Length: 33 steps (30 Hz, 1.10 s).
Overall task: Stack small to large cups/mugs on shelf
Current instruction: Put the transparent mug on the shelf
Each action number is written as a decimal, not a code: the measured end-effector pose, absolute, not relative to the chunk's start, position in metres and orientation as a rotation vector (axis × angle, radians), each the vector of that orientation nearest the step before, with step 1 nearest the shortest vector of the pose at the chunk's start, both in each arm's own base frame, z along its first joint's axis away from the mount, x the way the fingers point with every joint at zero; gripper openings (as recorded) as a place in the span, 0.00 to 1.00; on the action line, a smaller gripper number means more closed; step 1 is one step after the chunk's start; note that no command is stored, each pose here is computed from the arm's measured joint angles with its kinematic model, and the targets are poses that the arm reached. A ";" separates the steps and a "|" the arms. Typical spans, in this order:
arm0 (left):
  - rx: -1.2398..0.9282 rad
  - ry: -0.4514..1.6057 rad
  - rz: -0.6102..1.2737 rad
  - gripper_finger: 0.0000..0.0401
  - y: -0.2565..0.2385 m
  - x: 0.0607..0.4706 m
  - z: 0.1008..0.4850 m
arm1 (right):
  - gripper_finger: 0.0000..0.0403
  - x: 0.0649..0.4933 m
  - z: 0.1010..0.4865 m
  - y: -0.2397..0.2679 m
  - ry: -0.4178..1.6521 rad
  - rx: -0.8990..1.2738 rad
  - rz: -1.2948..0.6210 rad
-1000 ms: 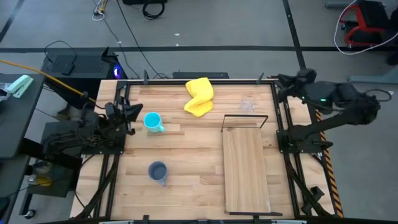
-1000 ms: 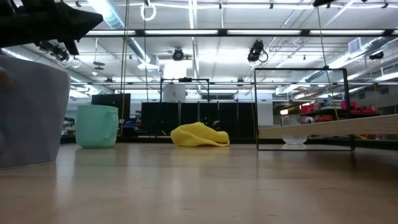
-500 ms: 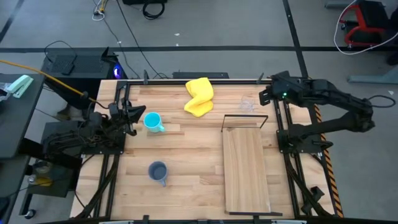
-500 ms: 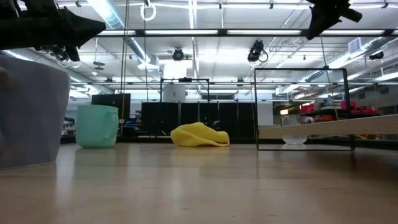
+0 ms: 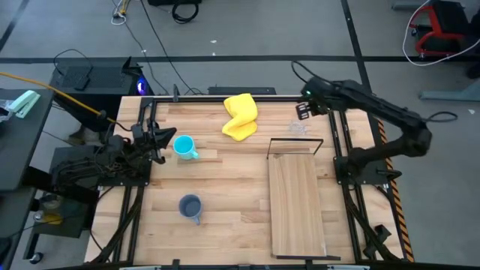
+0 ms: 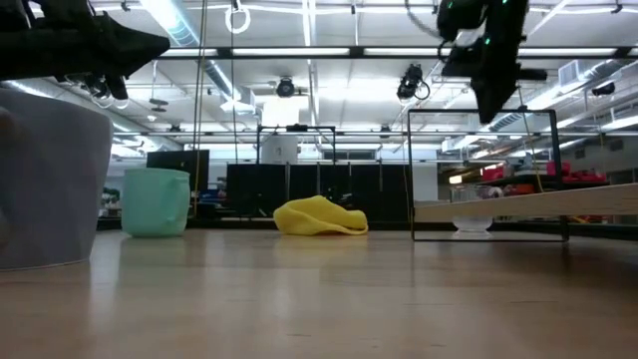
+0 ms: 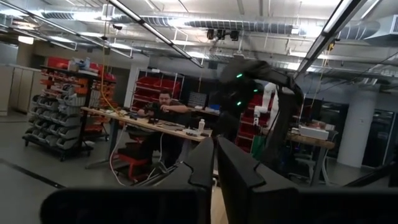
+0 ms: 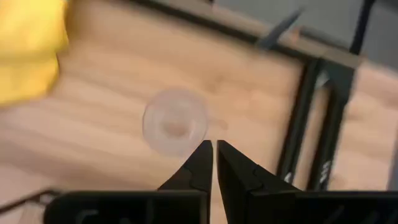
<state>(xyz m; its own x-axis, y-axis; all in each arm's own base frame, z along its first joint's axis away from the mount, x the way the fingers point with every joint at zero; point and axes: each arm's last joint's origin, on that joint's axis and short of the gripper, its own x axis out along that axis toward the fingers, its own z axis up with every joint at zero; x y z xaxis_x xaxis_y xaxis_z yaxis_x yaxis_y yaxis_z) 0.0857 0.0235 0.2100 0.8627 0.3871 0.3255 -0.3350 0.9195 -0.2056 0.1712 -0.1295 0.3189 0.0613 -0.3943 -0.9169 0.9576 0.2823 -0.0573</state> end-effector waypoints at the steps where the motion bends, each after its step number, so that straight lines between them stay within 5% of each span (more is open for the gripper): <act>1: -0.144 -0.364 0.381 0.07 0.024 0.086 0.209 | 0.09 0.174 0.313 -0.136 1.064 0.736 -1.141; 17: -0.145 -0.352 0.382 0.07 0.024 0.086 0.208 | 0.29 0.198 0.262 -0.171 1.322 0.823 -1.092; 33: -0.170 -0.342 0.379 0.07 0.024 0.087 0.207 | 0.30 0.200 0.238 -0.177 1.282 0.825 -1.126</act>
<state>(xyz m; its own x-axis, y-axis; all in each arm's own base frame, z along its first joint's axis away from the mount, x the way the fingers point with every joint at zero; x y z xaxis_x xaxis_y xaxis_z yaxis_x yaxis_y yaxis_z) 0.0867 0.0237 0.2069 0.8729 0.3892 0.2942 -0.3324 0.9159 -0.2251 0.2000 -0.1775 0.2376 -0.0689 -0.1751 -0.9821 0.9514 0.2848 -0.1175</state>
